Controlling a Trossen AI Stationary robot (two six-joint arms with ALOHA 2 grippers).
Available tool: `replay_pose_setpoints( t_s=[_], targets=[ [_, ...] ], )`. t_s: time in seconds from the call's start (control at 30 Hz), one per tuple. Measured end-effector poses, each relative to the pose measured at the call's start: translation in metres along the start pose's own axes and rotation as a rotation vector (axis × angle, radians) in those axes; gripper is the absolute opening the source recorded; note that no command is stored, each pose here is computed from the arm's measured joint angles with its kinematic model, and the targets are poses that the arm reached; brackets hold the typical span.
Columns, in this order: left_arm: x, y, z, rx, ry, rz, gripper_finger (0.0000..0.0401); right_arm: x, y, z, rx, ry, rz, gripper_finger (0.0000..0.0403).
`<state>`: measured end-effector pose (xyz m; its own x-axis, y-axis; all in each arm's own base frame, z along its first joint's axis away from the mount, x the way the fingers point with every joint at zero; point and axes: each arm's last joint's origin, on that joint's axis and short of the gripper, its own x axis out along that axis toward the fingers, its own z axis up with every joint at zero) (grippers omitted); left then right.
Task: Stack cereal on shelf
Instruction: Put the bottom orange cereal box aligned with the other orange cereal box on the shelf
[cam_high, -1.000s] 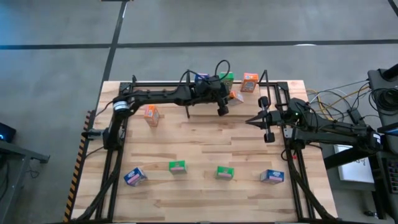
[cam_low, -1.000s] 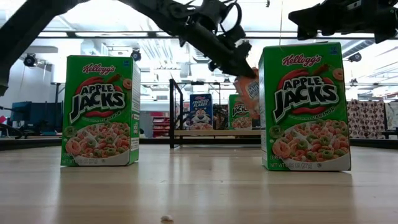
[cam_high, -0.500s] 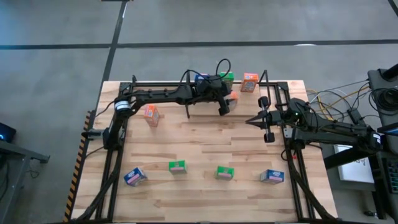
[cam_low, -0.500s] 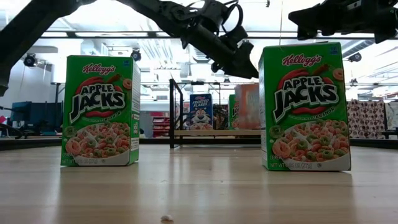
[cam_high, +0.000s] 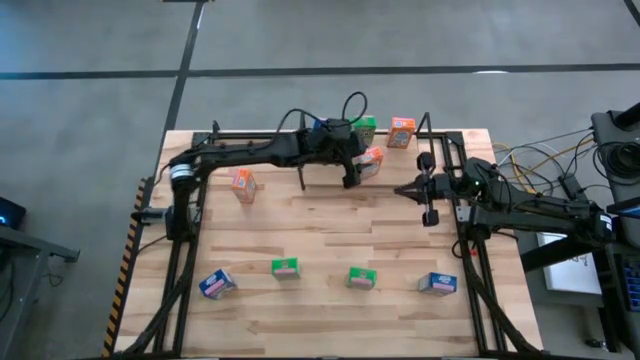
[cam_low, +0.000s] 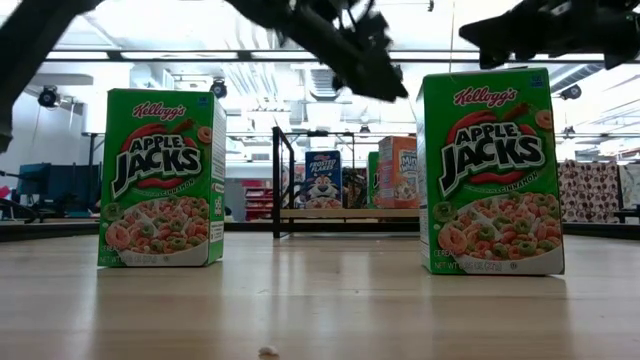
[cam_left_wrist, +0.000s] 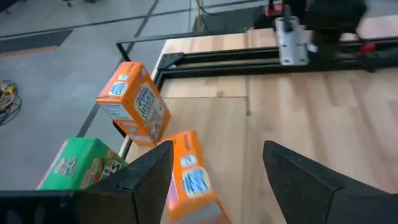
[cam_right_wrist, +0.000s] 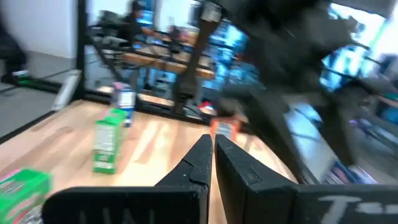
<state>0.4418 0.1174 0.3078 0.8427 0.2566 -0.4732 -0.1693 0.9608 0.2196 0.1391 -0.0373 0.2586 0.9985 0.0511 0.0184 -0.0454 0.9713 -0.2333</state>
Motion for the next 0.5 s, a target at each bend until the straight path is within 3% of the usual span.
replay_pose_setpoints(
  t_s=[0.27, 0.5],
  targets=[
    [-0.063, -0.045, 0.018, 0.055, -0.018, -0.107, 0.0231, 0.000, -0.003, -0.006, 0.089, 0.081, -0.142, 0.0011],
    [-0.116, -0.075, -0.008, 0.040, -0.121, -0.161, 0.0231, 0.000, -0.004, -0.007, 0.126, 0.084, -0.170, 0.0011]
  ],
)
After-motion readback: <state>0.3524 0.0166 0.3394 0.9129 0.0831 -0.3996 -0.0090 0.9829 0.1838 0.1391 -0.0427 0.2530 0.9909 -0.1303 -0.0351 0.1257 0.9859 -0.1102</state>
